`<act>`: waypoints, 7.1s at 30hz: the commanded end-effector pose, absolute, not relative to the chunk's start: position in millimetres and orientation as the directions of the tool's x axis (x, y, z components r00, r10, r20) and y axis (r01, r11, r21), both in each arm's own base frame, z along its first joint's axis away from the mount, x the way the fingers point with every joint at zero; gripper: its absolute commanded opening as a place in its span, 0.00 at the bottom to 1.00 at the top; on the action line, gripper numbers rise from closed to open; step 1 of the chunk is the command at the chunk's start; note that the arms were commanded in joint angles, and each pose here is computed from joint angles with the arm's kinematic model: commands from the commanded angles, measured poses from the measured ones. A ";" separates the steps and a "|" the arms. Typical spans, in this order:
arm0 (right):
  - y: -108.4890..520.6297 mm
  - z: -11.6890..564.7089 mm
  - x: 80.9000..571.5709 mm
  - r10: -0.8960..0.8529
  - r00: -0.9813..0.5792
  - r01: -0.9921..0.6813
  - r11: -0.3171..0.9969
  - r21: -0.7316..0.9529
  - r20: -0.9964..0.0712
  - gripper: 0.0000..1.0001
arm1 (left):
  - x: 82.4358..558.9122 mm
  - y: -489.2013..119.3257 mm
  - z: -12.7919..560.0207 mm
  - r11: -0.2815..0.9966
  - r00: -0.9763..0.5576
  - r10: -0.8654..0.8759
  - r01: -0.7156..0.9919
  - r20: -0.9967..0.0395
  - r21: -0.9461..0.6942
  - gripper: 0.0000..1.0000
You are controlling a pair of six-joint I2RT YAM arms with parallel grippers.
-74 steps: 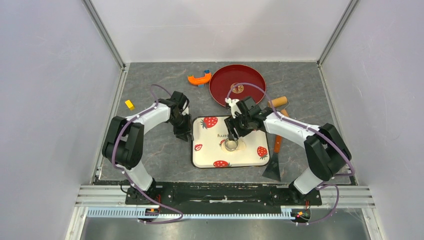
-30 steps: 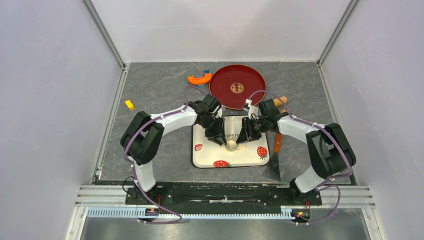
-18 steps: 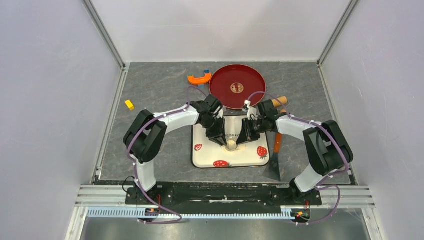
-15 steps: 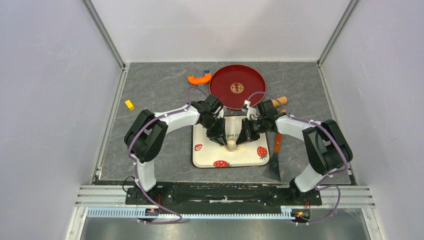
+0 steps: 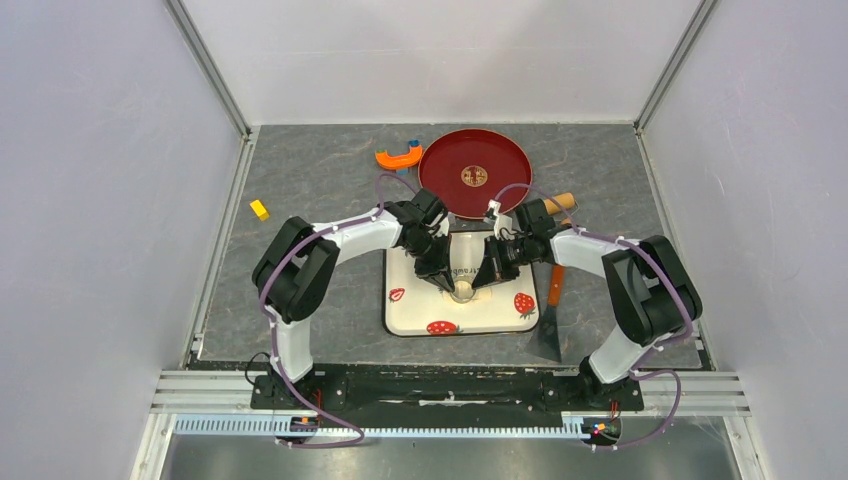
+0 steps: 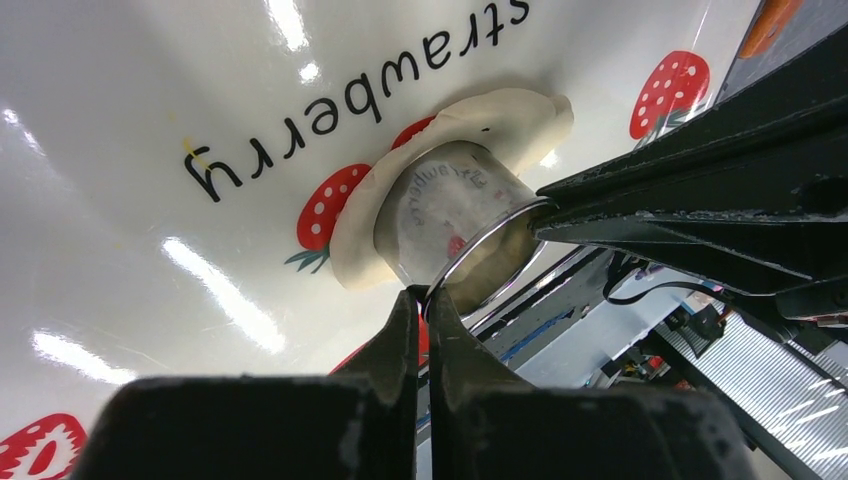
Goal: Roll out the dumpling wrappers from the dough
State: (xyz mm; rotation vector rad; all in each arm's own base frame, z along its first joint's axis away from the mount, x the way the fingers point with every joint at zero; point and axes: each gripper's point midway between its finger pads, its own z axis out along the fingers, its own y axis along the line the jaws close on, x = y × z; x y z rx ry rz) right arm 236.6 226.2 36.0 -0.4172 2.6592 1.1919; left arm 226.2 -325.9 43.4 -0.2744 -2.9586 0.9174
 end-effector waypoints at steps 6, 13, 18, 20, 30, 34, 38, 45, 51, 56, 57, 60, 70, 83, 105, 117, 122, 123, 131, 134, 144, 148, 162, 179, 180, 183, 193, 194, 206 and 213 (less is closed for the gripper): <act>195.5 -15.2 218.8 -0.265 -0.941 -0.338 0.765 0.549 -0.210 0.00 | 220.6 -304.9 -4.3 0.891 -0.988 0.149 0.117 0.040 -0.438 0.02; 182.6 -32.3 207.5 -0.303 -0.941 -0.338 0.801 0.494 -0.152 0.00 | 216.4 -296.5 -16.6 0.913 -0.988 0.137 0.101 0.065 -0.395 0.02; 171.3 -38.9 204.5 -0.331 -0.934 -0.357 0.826 0.437 -0.138 0.00 | 212.8 -289.1 -23.1 0.927 -0.988 0.133 0.098 0.075 -0.362 0.02; 167.4 -41.1 201.3 -0.340 -0.932 -0.362 0.830 0.425 -0.128 0.00 | 210.2 -287.3 -26.1 0.930 -0.987 0.136 0.099 0.081 -0.354 0.02; 153.2 -52.6 185.9 -0.383 -0.921 -0.380 0.848 0.369 -0.069 0.00 | 201.4 -280.7 -39.5 0.947 -0.989 0.105 0.068 0.103 -0.314 0.02; 150.3 -53.9 184.0 -0.390 -0.919 -0.385 0.854 0.350 -0.059 0.00 | 199.6 -277.5 -41.9 0.951 -0.990 0.100 0.064 0.102 -0.303 0.02; 149.2 -54.7 182.2 -0.396 -0.917 -0.388 0.854 0.346 -0.048 0.00 | 195.3 -274.6 -46.0 0.954 -0.990 0.095 0.061 0.103 -0.293 0.02; 144.7 -57.1 175.9 -0.412 -0.911 -0.398 0.857 0.326 -0.029 0.00 | 191.3 -273.5 -49.2 0.957 -0.991 0.100 0.070 0.094 -0.280 0.02; 141.0 -60.5 166.9 -0.415 -0.910 -0.393 0.861 0.323 0.000 0.00 | 190.4 -275.0 -50.4 0.958 -0.990 0.106 0.076 0.094 -0.277 0.02; 139.2 -63.1 162.4 -0.417 -0.909 -0.389 0.862 0.324 0.017 0.00 | 189.0 -273.9 -51.8 0.959 -0.990 0.106 0.076 0.097 -0.272 0.02; 139.5 -63.3 161.9 -0.417 -0.909 -0.389 0.862 0.325 0.019 0.00 | 188.7 -274.0 -51.8 0.959 -0.989 0.108 0.079 0.096 -0.272 0.02; 139.6 -64.0 159.9 -0.419 -0.907 -0.389 0.861 0.328 0.026 0.00 | 188.5 -274.3 -52.1 0.959 -0.989 0.110 0.080 0.096 -0.270 0.02; 139.6 -66.1 155.2 -0.427 -0.903 -0.391 0.859 0.330 0.042 0.00 | 188.4 -274.6 -52.8 0.960 -0.989 0.110 0.081 0.096 -0.269 0.02; 138.2 -71.0 151.6 -0.455 -0.887 -0.416 0.861 0.293 0.081 0.00 | 188.9 -276.3 -52.7 0.959 -0.989 0.122 0.095 0.087 -0.269 0.02; 137.8 -77.0 142.6 -0.477 -0.870 -0.429 0.858 0.282 0.127 0.00 | 187.0 -275.7 -57.0 0.963 -0.987 0.129 0.101 0.099 -0.252 0.02; 129.4 -84.0 135.8 -0.520 -0.839 -0.480 0.846 0.232 0.160 0.00 | 185.7 -276.5 -60.0 0.962 -0.985 0.136 0.105 0.109 -0.252 0.02; 126.7 -86.3 131.8 -0.525 -0.832 -0.484 0.845 0.226 0.178 0.00 | 184.8 -275.7 -62.1 0.964 -0.984 0.136 0.104 0.118 -0.246 0.02; 126.4 -86.7 131.7 -0.524 -0.832 -0.484 0.846 0.224 0.180 0.00 | 184.7 -275.7 -62.4 0.964 -0.983 0.136 0.103 0.120 -0.245 0.02; 123.8 -87.8 131.2 -0.519 -0.833 -0.482 0.850 0.211 0.189 0.00 | 184.2 -275.9 -64.1 0.965 -0.982 0.135 0.101 0.129 -0.242 0.02; 123.4 -87.7 130.7 -0.520 -0.832 -0.483 0.850 0.209 0.191 0.00 | 184.0 -275.5 -64.3 0.965 -0.982 0.135 0.101 0.128 -0.241 0.02; 124.6 -87.1 131.2 -0.521 -0.835 -0.484 0.849 0.213 0.180 0.00 | 183.3 -274.3 -64.2 0.966 -0.983 0.132 0.099 0.126 -0.240 0.02; 124.9 -87.0 131.8 -0.519 -0.836 -0.482 0.849 0.215 0.179 0.00 | 183.3 -275.0 -63.8 0.965 -0.983 0.134 0.101 0.125 -0.244 0.02; 137.8 -73.5 153.5 -0.520 -0.845 -0.490 0.846 0.212 0.124 0.00 | 186.7 -278.2 -57.5 0.959 -0.982 0.151 0.118 0.110 -0.257 0.02; 174.9 -16.5 208.2 -0.526 -0.850 -0.518 0.823 0.232 -0.033 0.09 | 225.0 -290.2 -2.8 0.961 -0.984 0.177 0.174 -0.009 -0.216 0.03; 177.0 -13.5 211.0 -0.526 -0.849 -0.521 0.821 0.234 -0.042 0.10 | 227.6 -291.5 1.2 0.960 -0.984 0.175 0.175 -0.015 -0.219 0.04; 183.4 -3.4 218.4 -0.523 -0.850 -0.522 0.818 0.242 -0.067 0.13 | 232.5 -294.2 10.0 0.959 -0.984 0.175 0.178 -0.033 -0.221 0.07; 202.0 22.1 233.7 -0.517 -0.843 -0.537 0.794 0.285 -0.150 0.23 | 242.3 -313.5 37.9 0.938 -0.983 0.167 0.182 -0.075 -0.295 0.28; 205.4 24.7 234.2 -0.499 -0.853 -0.521 0.801 0.296 -0.152 0.23 | 243.3 -315.7 40.5 0.935 -0.983 0.166 0.182 -0.079 -0.305 0.30; 220.8 35.6 235.7 -0.484 -0.858 -0.513 0.778 0.363 -0.174 0.28 | 246.1 -329.8 56.9 0.907 -0.983 0.160 0.181 -0.087 -0.380 0.32; 220.9 37.1 234.2 -0.455 -0.872 -0.488 0.777 0.398 -0.182 0.27 | 242.9 -333.1 53.1 0.898 -0.984 0.164 0.179 -0.071 -0.403 0.28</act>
